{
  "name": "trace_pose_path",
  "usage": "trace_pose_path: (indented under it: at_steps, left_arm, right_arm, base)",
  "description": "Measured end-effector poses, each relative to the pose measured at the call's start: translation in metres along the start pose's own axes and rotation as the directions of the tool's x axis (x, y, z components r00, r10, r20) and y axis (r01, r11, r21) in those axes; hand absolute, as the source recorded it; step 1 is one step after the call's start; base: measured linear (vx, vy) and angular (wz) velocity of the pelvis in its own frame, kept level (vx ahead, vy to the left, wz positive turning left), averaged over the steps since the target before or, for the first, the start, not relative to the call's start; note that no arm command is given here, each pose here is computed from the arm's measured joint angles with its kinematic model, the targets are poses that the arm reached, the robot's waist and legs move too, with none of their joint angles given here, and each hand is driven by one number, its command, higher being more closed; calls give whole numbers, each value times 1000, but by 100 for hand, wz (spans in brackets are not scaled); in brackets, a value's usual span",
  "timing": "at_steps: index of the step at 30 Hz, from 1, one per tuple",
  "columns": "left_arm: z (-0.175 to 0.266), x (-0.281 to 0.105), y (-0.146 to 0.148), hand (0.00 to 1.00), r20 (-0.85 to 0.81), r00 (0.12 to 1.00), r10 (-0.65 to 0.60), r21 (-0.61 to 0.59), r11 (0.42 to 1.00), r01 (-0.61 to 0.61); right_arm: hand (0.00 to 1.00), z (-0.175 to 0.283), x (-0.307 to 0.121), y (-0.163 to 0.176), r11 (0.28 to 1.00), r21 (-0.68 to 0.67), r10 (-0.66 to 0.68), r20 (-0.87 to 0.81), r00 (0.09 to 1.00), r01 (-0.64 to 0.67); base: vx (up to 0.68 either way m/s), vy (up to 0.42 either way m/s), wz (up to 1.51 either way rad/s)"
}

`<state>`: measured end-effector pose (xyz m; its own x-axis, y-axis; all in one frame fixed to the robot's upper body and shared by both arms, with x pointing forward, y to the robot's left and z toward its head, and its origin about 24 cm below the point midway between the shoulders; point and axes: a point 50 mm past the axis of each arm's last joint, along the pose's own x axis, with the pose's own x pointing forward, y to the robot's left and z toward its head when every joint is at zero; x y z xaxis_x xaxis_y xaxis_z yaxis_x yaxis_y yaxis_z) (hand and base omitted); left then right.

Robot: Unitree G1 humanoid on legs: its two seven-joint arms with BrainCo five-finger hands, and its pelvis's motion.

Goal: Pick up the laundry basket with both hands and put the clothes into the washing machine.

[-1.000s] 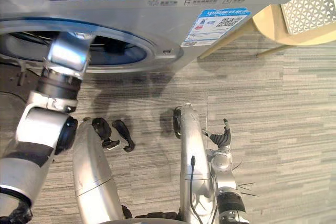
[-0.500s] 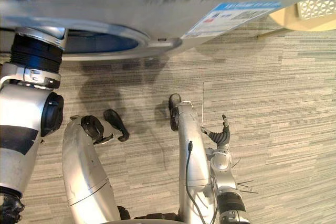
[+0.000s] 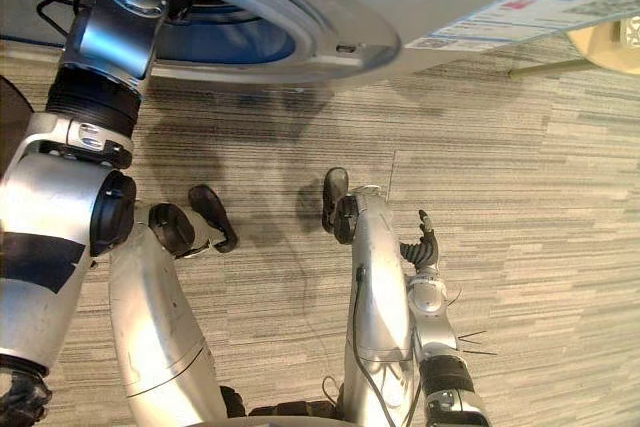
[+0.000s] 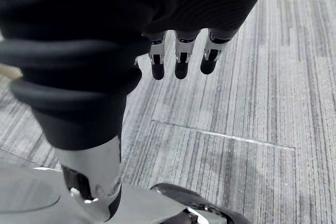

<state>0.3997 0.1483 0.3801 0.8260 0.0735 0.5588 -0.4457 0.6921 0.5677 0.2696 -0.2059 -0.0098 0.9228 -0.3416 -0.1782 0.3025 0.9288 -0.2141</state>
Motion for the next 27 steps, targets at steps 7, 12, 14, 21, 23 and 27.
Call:
trace_pose_path:
  at_steps: [7,12,14,21,23,27]
  left_arm:
    - [11,-4,25,0,86,990,110,-24,994,-108]
    - [-23,-28,26,0,61,969,238,-92,968,-232]
    - [-47,-42,15,0,14,970,241,-105,965,-239]
    - [-177,-168,-83,0,-423,903,-76,-268,962,-45]
    - [-205,-232,-114,0,-549,803,-234,-341,939,40]
    - [-232,-314,-131,0,-656,647,-388,-393,908,147]
  right_arm:
    - [0,0,-2,-2,1000,1,-6,5,1000,6]
    - [0,1,-6,-7,1000,1,-19,22,1000,19]
    - [0,0,-10,-7,1000,7,-22,26,999,22]
    - [0,-27,-30,15,999,38,42,-98,994,-39]
    - [0,-40,-34,14,999,22,52,-161,986,-49]
    - [0,-60,-43,9,998,-21,54,-246,968,-61]
  base:
    - [2,-41,13]
    - [44,-56,7]
    - [63,-65,13]
    - [117,-66,19]
    - [146,-73,27]
    - [168,-2,18]
